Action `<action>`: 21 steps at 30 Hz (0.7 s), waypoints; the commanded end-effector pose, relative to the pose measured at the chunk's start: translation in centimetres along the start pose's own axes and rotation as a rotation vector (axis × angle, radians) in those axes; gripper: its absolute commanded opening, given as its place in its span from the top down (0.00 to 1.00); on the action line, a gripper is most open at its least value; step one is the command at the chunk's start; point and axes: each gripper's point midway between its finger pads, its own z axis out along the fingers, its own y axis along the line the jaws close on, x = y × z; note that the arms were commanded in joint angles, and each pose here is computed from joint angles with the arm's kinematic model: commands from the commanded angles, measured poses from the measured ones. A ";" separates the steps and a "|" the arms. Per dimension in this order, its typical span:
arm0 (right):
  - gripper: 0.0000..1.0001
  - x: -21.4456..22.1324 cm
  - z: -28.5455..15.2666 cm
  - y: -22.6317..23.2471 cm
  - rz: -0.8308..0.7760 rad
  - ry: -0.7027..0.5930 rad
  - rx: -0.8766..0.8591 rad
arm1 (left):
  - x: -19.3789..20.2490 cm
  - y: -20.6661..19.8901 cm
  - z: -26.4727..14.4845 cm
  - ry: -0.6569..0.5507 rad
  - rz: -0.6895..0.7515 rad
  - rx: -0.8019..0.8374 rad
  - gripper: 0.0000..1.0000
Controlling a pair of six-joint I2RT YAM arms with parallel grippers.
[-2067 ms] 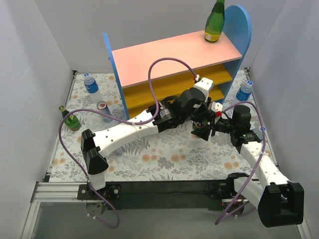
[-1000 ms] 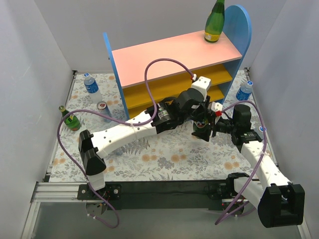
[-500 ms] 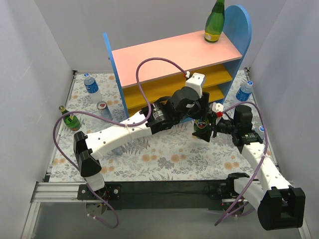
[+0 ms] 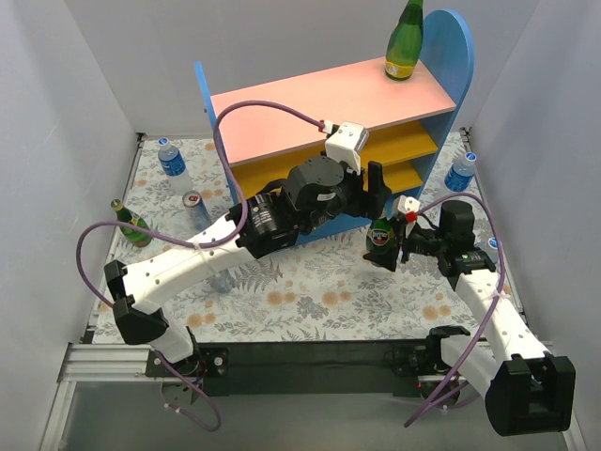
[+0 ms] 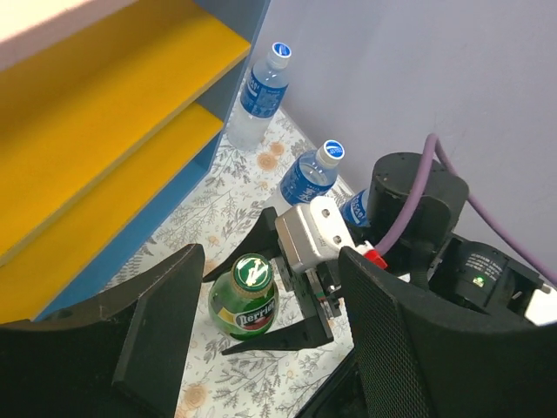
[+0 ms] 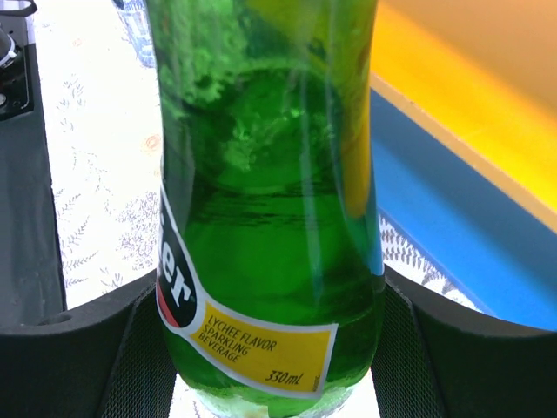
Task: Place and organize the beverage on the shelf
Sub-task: Pick up the drink from the center of the board, then place the drink on the shelf.
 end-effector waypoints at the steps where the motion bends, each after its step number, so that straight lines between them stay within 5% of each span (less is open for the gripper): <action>1: 0.99 -3.6 -0.4 -0.3 -0.128 -0.065 -0.002 | -1.5 -0.3 -1.9 -0.030 0.016 0.025 0.38; 21: 0.99 -18.9 -8.2 -3.9 -0.172 -0.123 0.247 | 5.9 1.6 -8.0 0.103 0.135 0.213 0.37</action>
